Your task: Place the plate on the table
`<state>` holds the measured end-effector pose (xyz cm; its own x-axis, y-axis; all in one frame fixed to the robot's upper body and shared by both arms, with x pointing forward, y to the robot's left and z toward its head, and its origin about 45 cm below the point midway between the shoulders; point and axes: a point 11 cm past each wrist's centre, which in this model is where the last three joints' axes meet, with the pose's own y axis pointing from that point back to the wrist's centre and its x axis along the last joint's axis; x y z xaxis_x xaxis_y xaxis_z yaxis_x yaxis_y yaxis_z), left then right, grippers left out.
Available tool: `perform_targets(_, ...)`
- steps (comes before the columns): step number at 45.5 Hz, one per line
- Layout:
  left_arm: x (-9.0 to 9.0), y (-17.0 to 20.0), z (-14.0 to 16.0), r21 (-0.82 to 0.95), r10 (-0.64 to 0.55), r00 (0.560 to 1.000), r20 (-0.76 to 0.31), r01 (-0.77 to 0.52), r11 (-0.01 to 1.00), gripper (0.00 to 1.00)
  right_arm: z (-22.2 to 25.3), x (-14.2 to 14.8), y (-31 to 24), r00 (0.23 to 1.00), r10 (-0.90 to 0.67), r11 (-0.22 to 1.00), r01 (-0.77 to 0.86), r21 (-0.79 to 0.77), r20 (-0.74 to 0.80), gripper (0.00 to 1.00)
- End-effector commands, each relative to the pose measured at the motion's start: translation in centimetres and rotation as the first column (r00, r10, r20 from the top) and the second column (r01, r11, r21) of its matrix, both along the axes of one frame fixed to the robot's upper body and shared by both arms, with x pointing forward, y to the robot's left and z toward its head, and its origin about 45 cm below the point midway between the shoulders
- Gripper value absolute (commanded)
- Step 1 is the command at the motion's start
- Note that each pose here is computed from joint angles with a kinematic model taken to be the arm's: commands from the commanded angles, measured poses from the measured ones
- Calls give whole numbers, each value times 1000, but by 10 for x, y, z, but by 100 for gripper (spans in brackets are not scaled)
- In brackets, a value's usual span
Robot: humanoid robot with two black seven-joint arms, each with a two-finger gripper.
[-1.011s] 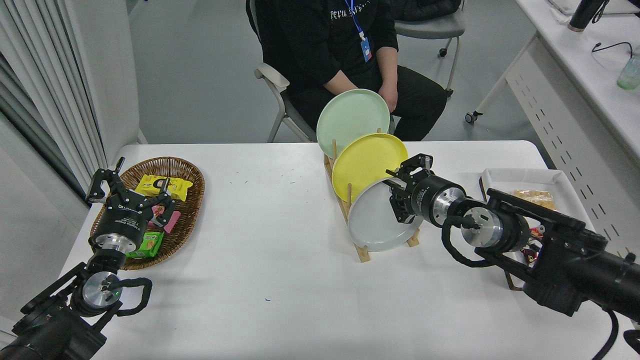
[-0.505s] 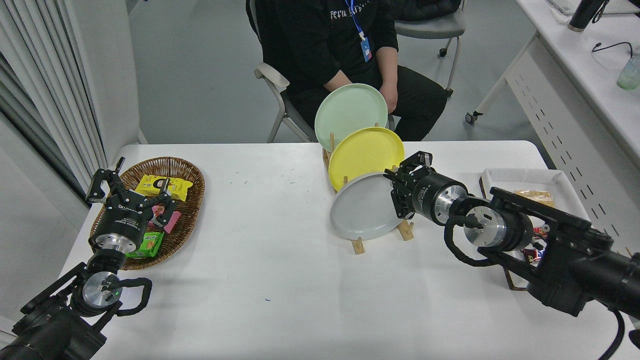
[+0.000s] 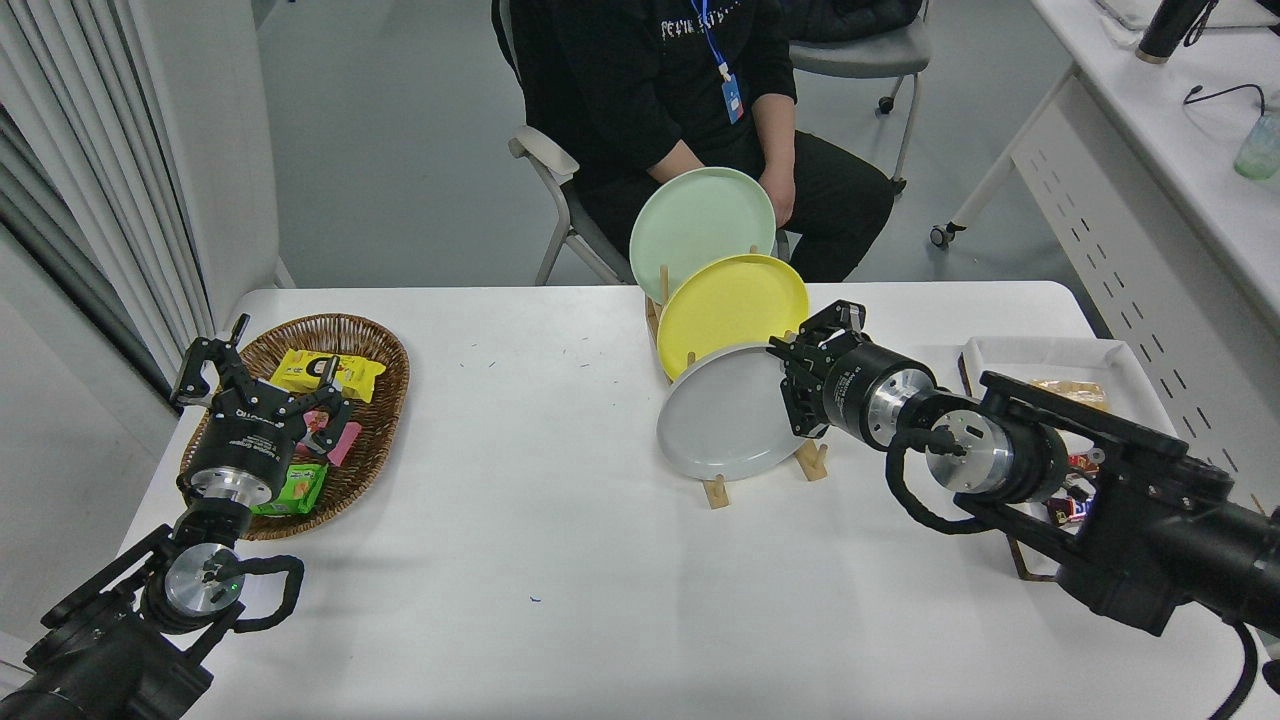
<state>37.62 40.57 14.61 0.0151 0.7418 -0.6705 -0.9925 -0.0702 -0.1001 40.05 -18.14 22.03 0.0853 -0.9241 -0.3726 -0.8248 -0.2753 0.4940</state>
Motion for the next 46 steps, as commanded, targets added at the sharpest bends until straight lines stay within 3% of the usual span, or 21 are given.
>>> perform_targets(1,0,0,0,0,-1,1000,0,1,1000,98,7,-2,5,1000,0,1000,0,27,0,0)
perform_targets(29,0,0,0,0,0,1000,1,0,1000,98,36,6,15,1000,-9,990,5,141,26,0)
perform_targets(46,0,0,0,0,0,1000,1,0,1000,98,43,6,38,1000,8,957,-1,290,-25,0)
